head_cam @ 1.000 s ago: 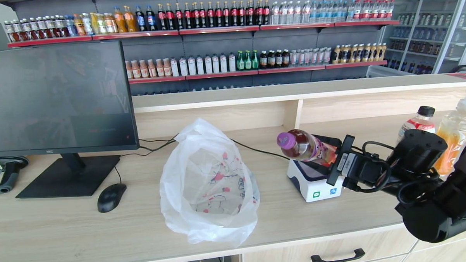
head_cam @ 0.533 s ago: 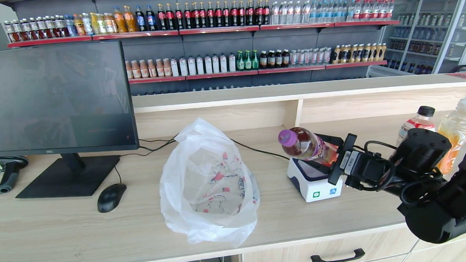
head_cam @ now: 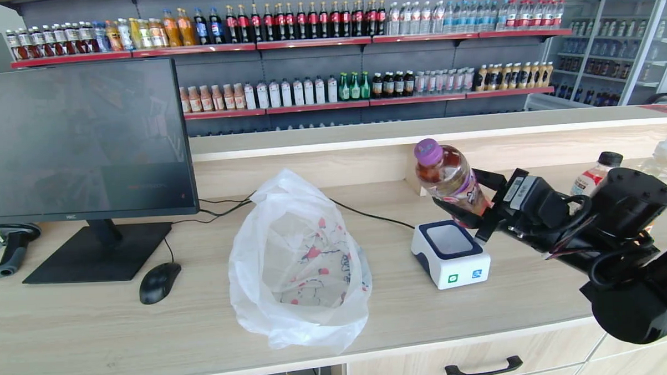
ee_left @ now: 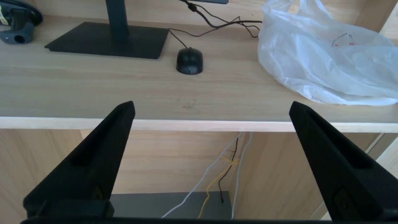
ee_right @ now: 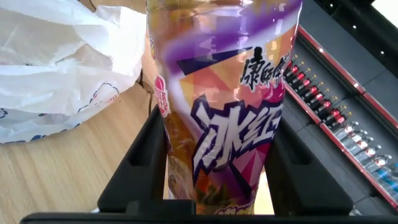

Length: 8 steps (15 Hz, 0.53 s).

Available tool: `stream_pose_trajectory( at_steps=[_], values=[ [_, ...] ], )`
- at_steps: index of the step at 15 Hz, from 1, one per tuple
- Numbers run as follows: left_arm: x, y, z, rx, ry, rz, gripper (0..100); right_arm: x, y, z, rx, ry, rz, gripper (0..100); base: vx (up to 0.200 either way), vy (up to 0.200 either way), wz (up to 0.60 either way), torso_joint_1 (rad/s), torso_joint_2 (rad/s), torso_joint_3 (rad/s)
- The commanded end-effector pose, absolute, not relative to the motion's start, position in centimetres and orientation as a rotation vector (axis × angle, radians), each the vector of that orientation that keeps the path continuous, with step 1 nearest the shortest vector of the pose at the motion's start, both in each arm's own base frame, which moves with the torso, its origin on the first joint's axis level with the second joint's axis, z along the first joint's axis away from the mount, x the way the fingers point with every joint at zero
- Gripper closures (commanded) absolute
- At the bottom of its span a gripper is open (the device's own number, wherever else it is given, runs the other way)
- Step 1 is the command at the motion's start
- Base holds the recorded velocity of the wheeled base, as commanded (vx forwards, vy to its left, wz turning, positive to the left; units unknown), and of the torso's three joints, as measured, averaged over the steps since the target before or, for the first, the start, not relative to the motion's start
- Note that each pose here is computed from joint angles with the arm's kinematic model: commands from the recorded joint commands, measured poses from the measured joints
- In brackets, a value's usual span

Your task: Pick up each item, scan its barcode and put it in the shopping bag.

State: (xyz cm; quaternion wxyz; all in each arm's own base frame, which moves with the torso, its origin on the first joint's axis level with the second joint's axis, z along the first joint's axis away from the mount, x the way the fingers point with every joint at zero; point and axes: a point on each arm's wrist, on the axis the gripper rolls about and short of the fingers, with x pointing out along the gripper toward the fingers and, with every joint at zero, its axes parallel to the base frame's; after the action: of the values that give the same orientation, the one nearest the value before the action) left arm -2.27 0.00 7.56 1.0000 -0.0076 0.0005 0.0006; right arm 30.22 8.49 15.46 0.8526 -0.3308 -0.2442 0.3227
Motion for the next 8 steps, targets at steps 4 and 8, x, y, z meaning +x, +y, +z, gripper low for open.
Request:
stream_pose_trajectory(
  at_steps=[4,8],
  values=[
    [-2.3,0.0,7.6,-0.014,0.0,0.0,0,27.5,12.9,17.6,-0.356,-0.435,0.557,100,0.0,0.0,0.0,0.0,0.0,0.0],
    [-2.3,0.0,7.6,-0.014,0.0,0.002,0,26.9,18.2,18.6,-0.01,-0.392,0.532,100,0.0,0.0,0.0,0.0,0.0,0.0]
  ],
)
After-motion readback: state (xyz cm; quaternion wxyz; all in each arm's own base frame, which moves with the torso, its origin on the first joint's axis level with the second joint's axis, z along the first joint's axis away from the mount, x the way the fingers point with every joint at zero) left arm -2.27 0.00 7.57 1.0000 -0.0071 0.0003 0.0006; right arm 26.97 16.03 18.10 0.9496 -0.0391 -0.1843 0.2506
